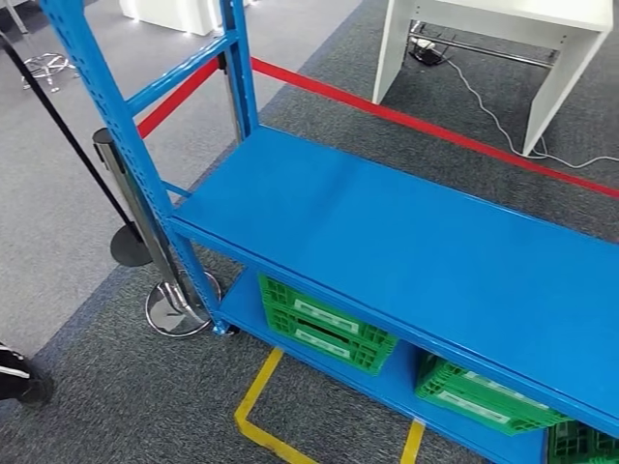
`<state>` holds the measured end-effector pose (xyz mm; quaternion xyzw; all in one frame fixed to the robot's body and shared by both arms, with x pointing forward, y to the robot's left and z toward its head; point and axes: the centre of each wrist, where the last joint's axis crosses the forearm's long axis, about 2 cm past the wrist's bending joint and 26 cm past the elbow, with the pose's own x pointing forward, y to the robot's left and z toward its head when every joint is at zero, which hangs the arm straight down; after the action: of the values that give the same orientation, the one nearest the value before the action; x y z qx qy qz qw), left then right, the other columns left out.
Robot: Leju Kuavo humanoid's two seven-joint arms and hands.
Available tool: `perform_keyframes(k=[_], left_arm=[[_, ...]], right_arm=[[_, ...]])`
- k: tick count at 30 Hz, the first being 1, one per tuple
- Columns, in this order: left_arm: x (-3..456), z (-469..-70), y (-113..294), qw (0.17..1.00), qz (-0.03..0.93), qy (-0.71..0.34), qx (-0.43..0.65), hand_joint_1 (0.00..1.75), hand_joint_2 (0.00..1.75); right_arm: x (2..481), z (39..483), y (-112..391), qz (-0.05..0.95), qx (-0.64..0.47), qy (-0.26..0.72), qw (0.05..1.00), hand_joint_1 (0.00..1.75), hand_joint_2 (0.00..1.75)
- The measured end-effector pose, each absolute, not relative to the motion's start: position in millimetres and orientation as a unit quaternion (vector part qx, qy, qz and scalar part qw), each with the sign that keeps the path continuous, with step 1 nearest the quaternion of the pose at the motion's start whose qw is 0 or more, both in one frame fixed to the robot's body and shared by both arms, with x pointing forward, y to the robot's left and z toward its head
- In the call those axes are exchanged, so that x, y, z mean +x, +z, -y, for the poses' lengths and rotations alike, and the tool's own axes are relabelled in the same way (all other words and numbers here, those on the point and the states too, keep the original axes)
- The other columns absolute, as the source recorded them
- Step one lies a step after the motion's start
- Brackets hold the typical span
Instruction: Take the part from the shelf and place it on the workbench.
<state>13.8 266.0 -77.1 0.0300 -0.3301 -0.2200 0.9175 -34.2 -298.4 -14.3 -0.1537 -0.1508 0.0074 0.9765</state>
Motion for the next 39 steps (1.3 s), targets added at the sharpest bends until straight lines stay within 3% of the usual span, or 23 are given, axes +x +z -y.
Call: perform_keyframes(k=[13, 17, 19, 23, 39], left_arm=[[15.3, -266.3, -76.8, 0.916, 0.332, -0.218, 0.045, 0.0, 0.0], [14.8, -266.9, -76.9, 0.917, 0.331, -0.218, 0.048, 0.0, 1.75], [16.3, -267.7, -76.8, 0.916, 0.332, -0.218, 0.049, 0.0, 1.75], [16.9, -267.7, -76.7, 0.916, 0.333, -0.219, 0.05, 0.0, 0.0], [16.1, -267.5, -76.7, 0.917, 0.33, -0.22, 0.05, 0.0, 0.0]], right_arm=[[-33.2, 297.1, -11.5, 0.154, -0.15, 0.002, 0.977, 0.0, 0.0], [-32.7, 296.8, -11.3, 0.161, -0.154, 0.009, 0.975, 0.0, 0.0], [-32.1, 296.6, -11.0, 0.162, -0.16, 0.017, 0.974, 0.0, 0.0], [-32.1, 296.3, -10.6, 0.162, -0.165, 0.026, 0.973, 0.0, 0.0], [-30.0, 298.3, -8.9, 0.167, -0.174, 0.029, 0.97, 0.0, 0.0]])
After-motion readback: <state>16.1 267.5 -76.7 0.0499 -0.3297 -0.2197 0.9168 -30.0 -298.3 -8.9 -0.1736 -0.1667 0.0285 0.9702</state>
